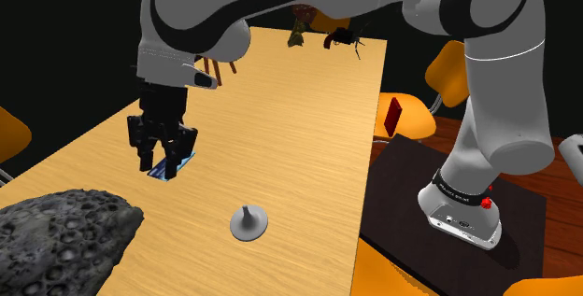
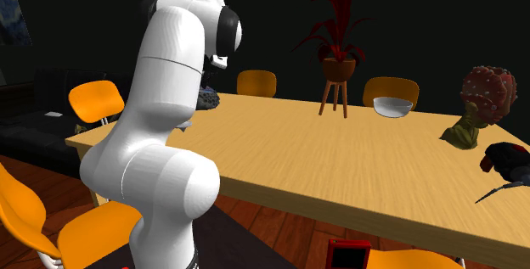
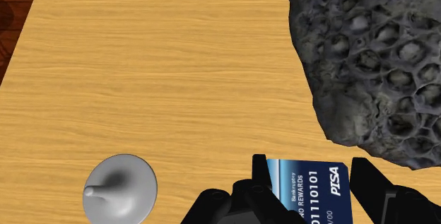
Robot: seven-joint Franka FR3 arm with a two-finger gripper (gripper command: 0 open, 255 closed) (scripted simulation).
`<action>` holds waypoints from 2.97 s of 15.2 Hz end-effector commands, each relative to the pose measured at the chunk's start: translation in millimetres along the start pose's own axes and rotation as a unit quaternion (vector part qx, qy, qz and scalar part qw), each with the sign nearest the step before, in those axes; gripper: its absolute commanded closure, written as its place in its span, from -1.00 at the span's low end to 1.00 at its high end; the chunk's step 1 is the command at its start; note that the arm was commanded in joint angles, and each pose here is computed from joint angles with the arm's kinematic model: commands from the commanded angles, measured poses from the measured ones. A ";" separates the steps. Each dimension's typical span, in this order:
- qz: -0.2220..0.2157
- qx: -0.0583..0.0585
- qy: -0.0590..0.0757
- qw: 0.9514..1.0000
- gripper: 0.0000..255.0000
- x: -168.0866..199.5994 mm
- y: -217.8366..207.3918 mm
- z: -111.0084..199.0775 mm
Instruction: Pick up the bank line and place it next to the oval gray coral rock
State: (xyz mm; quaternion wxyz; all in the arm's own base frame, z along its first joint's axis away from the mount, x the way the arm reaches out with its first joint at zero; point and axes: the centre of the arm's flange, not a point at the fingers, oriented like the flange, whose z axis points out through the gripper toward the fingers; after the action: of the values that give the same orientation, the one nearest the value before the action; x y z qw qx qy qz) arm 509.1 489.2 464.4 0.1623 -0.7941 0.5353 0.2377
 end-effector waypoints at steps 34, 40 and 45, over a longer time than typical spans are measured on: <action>0.000 0.000 0.000 1.000 -1.00 74.9 0.4 111.3; 0.000 0.000 0.000 1.000 -1.00 75.0 0.4 84.9; 0.000 0.000 0.000 1.000 -1.00 75.0 0.5 61.3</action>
State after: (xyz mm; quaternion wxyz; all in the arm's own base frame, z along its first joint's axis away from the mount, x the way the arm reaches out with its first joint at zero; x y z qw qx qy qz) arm 519.1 463.3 370.7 0.1628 -0.7940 0.5354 0.2374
